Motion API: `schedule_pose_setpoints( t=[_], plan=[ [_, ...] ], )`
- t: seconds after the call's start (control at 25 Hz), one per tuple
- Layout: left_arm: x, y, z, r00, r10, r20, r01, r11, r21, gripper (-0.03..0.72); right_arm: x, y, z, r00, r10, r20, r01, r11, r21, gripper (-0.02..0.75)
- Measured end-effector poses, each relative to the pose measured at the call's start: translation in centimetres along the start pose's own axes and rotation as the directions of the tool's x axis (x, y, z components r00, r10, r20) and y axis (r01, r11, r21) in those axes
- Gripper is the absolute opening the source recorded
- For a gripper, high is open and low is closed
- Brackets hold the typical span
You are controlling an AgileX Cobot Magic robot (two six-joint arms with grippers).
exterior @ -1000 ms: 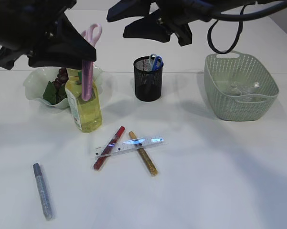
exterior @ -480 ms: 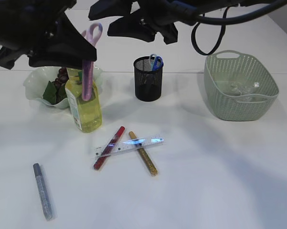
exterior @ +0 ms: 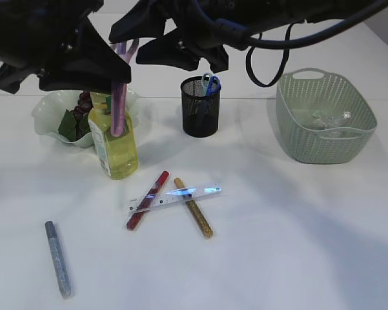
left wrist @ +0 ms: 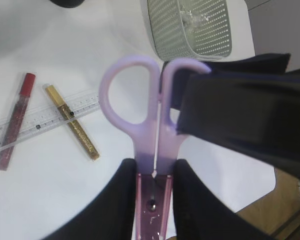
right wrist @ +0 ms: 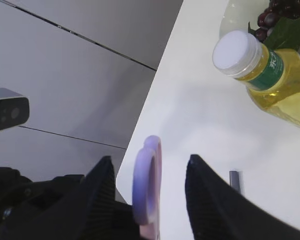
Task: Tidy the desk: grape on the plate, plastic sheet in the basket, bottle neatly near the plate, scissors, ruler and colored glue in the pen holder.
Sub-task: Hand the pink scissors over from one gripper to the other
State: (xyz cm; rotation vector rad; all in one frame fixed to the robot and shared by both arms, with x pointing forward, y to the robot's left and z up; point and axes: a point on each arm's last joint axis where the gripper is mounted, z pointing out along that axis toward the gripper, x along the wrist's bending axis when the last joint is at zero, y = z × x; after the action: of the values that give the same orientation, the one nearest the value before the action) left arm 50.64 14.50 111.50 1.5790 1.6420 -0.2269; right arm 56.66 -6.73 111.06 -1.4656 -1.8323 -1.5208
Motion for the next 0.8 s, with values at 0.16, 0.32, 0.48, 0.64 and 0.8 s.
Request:
schedule_pose_setpoints(
  t=[0.16, 0.32, 0.48, 0.64, 0.8],
  plan=[
    [0.0, 0.0, 0.0, 1.0, 0.003, 0.0, -0.003, 1.0, 0.0, 0.156, 0.0, 0.0, 0.2, 1.0, 0.003, -0.002, -0.003, 1.0, 0.002, 0.375],
    [0.0, 0.0, 0.0, 1.0, 0.003, 0.0, -0.003, 1.0, 0.0, 0.156, -0.4, -0.2, 0.8, 1.0, 0.021, -0.003, -0.021, 1.0, 0.014, 0.375],
    [0.0, 0.0, 0.0, 1.0, 0.003, 0.001, -0.003, 1.0, 0.002, 0.156, -0.6, -0.3, 1.1, 0.999, 0.036, -0.009, -0.036, 0.999, 0.016, 0.376],
    [0.0, 0.0, 0.0, 1.0, 0.004, 0.001, -0.004, 1.0, 0.002, 0.156, -0.7, -0.3, 1.2, 1.0, 0.028, -0.009, -0.028, 0.999, 0.018, 0.356],
    [0.0, 0.0, 0.0, 1.0, 0.004, 0.001, -0.004, 1.0, 0.004, 0.156, -0.7, -0.3, 1.2, 1.0, 0.027, -0.01, -0.027, 1.0, 0.015, 0.258]
  ],
)
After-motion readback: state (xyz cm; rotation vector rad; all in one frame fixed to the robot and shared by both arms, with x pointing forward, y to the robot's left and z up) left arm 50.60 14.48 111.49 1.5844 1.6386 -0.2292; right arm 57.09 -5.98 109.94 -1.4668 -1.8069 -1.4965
